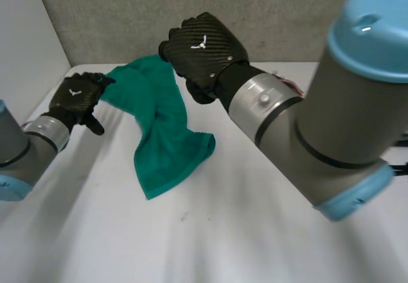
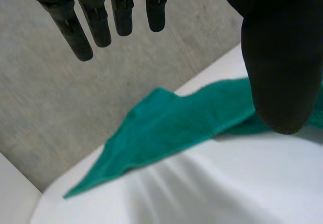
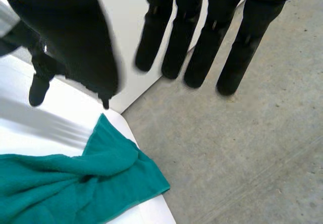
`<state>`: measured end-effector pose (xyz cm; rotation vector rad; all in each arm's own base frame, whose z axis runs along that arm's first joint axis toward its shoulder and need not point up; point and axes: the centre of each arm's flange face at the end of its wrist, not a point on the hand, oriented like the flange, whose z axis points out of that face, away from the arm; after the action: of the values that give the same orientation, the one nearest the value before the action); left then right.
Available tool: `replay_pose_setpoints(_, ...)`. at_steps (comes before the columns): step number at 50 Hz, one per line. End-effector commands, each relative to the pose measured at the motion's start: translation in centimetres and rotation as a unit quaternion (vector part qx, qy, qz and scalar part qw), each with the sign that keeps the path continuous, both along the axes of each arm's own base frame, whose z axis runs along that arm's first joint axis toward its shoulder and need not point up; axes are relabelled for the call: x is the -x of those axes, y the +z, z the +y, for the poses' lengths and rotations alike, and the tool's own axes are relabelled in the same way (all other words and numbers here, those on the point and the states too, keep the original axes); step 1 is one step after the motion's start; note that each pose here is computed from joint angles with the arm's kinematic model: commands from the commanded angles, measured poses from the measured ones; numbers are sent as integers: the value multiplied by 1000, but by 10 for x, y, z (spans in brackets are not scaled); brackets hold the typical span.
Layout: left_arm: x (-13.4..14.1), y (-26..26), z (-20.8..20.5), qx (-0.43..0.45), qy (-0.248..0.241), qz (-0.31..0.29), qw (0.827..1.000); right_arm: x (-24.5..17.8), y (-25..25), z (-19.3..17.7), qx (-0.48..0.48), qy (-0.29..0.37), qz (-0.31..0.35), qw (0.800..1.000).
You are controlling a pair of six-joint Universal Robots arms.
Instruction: Fold the laundry.
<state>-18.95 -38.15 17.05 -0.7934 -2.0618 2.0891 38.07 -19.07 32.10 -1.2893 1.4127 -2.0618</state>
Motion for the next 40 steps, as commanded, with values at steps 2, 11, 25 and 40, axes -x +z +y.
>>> replay_pose_setpoints(2,7,-7,9,-35,3,0,999,-5,-61,-8,-68,-5,65,996)
replay_pose_setpoints(11,12,33,46,-5,-13,6,1000,-34,-160,-53,-112,-7,118,987)
replay_pose_setpoints(25,12,37,77,-4,-20,6,1000,-58,-202,-85,-31,-6,118,993)
replay_pose_setpoints(40,9,39,72,6,-13,7,1000,-59,-215,-95,-46,-12,134,990)
